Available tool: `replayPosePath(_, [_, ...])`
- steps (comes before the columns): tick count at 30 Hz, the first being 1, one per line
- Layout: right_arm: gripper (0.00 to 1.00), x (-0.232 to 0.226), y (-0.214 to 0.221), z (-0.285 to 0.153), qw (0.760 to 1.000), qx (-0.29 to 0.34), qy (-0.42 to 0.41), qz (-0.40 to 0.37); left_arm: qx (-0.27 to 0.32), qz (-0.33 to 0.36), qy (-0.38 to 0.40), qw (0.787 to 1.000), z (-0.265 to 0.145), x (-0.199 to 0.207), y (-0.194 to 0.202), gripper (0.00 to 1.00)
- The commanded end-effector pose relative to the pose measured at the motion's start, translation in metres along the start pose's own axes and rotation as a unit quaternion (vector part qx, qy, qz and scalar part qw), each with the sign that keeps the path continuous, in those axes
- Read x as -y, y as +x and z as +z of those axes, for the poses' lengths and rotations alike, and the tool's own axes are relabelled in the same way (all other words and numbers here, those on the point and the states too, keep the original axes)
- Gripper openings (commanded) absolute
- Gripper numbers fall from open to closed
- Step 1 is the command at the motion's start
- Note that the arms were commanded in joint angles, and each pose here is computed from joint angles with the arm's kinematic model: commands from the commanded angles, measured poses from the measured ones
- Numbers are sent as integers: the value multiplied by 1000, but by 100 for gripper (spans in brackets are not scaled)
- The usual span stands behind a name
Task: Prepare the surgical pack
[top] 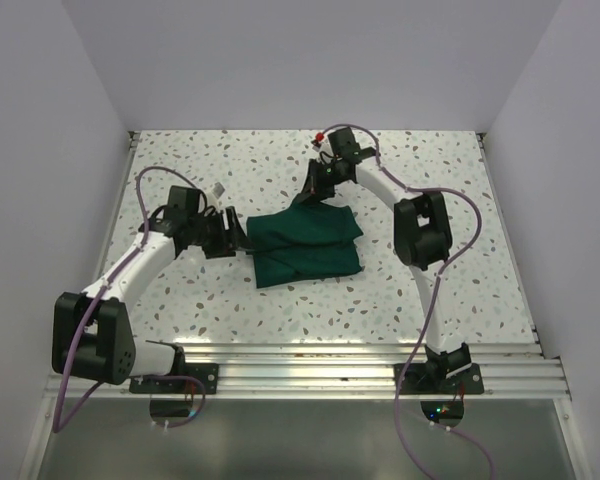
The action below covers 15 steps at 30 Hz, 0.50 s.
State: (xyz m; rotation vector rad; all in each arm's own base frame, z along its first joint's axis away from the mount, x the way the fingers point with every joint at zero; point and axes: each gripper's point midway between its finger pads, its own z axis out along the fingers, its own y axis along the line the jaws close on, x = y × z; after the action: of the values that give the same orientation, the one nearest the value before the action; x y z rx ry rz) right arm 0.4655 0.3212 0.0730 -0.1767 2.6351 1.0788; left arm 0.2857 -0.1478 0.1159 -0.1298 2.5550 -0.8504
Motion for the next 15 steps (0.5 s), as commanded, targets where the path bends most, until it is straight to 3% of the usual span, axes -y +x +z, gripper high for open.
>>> replayPosePath(1, [0,-44,-10,-44,999,21,-37,-28,25,-1,-20,999,-13,3,-21,64])
replayPosePath(9, [0,-70,49,-110,999,1,-38,-28,64,-26,-67,995,-29,-1,-56,64])
replayPosePath(15, [0,-67,142,-137,998,-53,-22,-9,50,-38,-57,996,-20,1,-60,63])
